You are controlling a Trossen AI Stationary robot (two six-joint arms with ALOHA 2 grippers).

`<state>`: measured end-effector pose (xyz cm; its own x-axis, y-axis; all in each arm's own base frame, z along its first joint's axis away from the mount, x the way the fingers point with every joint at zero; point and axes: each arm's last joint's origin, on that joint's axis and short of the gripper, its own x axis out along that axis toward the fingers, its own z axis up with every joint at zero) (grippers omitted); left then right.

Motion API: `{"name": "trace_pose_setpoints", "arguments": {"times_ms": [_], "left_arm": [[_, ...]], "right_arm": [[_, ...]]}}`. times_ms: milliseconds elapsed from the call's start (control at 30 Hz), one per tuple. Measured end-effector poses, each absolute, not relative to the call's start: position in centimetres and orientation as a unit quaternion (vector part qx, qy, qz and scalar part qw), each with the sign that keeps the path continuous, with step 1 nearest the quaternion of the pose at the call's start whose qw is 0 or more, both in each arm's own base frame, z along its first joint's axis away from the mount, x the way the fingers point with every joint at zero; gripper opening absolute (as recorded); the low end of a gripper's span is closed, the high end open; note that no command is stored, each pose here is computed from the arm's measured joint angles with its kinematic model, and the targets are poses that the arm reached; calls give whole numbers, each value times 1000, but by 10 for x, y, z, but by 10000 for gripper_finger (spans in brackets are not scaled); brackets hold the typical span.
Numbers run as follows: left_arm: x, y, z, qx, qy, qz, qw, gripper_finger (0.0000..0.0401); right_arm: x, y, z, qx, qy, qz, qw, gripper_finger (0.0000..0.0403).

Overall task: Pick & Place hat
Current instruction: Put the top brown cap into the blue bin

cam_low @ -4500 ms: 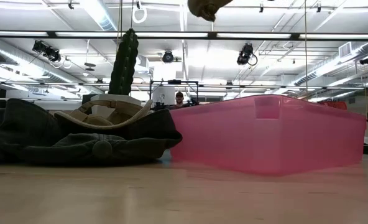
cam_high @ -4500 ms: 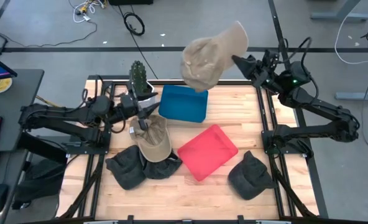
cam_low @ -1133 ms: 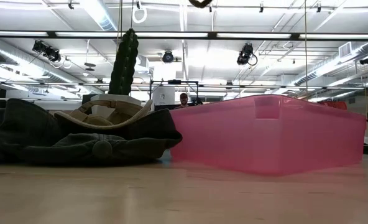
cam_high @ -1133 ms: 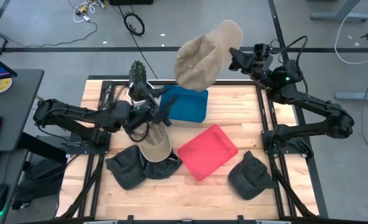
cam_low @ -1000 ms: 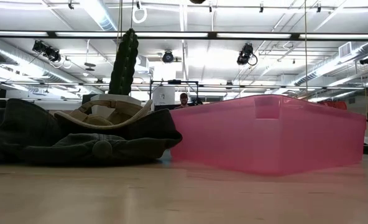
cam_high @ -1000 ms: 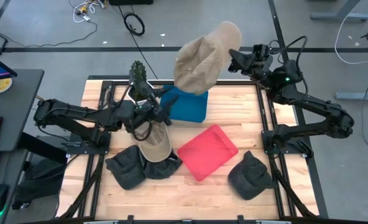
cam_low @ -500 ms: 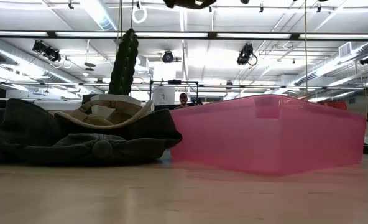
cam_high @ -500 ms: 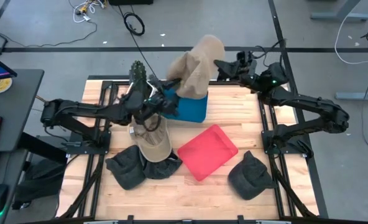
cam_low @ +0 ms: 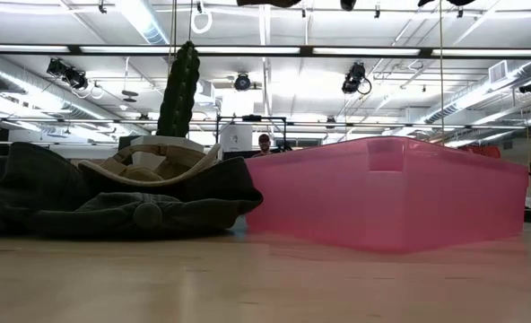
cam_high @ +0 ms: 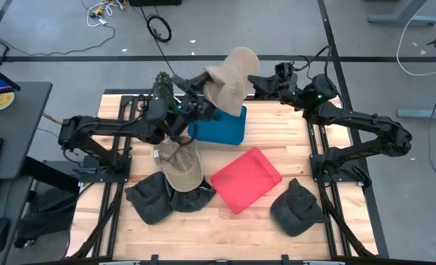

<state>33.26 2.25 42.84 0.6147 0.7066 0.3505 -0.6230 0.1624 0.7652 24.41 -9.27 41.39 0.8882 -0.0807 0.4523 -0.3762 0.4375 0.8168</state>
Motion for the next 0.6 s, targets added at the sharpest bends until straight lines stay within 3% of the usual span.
{"name": "trace_pose_setpoints", "arguments": {"times_ms": [200,600], "left_arm": [[327,7,442,512,38,433,741,209],[325,-6,442,496,62,450,740,131]], "right_arm": [[245,-96,409,516,-201,70,830,6],[244,-101,408,519,-198,63,829,7]]}}
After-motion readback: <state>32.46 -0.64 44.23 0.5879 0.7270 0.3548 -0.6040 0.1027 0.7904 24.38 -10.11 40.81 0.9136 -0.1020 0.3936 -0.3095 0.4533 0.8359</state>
